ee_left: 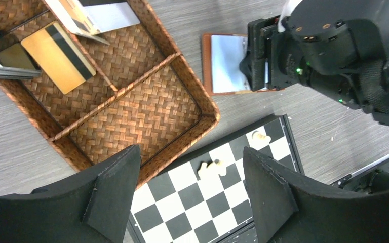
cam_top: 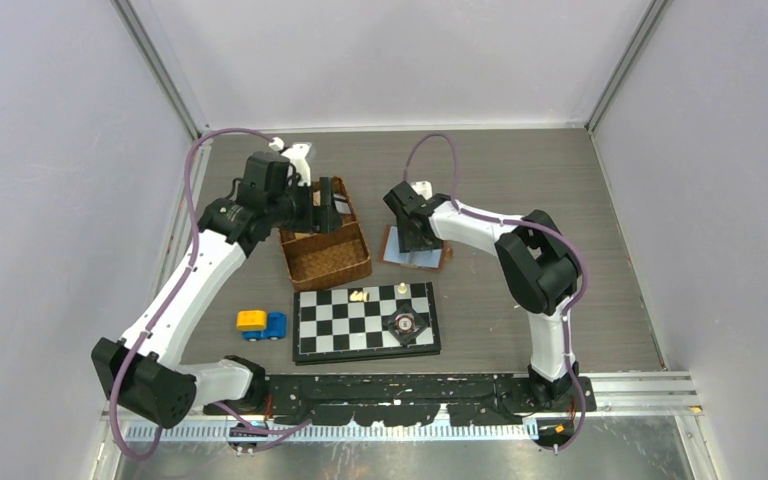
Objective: Put the credit cards into the card holder
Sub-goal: Open the card holder at the center of the board, then pick up the credit card from the storage box.
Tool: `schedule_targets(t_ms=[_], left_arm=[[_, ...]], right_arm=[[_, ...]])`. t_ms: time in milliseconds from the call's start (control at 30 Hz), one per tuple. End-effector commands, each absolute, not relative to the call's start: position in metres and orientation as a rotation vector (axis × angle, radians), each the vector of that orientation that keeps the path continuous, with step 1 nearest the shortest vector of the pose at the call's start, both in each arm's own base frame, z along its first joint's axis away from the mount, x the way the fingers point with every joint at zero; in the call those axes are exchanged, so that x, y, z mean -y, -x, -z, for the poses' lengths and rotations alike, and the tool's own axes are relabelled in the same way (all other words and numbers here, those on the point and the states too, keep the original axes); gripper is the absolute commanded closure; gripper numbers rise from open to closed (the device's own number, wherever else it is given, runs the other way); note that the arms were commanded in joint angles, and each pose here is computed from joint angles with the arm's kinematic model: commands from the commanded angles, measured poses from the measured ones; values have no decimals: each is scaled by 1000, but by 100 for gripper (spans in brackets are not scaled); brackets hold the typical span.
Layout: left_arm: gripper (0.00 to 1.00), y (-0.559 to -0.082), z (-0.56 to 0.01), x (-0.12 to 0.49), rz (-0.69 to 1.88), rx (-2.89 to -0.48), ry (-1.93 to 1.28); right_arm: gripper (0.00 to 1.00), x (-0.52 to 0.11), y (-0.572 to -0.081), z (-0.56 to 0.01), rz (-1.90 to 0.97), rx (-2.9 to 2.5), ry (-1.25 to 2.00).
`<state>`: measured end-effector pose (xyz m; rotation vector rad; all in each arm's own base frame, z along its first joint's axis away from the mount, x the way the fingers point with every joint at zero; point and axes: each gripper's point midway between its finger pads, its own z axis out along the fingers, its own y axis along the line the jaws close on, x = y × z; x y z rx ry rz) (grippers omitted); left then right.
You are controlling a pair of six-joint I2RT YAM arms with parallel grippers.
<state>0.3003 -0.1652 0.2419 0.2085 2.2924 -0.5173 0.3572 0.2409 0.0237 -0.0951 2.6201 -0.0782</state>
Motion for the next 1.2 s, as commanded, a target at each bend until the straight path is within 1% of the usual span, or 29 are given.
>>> schedule_targets(t_ms=[0,267,600,967,1167], left_arm=[[24,-290,-238,154,501,-2324,-251],[23,-293,-227,144,456,-2341,-235],[23,-296,-215,141,445,-2369,-229],[23,-301,-203,139,438,-2395,-220],[23,-307,-199,134,432,-2404,-181]], right_arm=[[41,-213,-325,-28,178,-2715,180],[39,-236,-324,-67,-31,-2682,180],[37,-246,-329,-74,-103,-2655,155],[39,-257,-332,-108,-227,-2576,125],[38,-262,-331,-111,-289,-2563,124]])
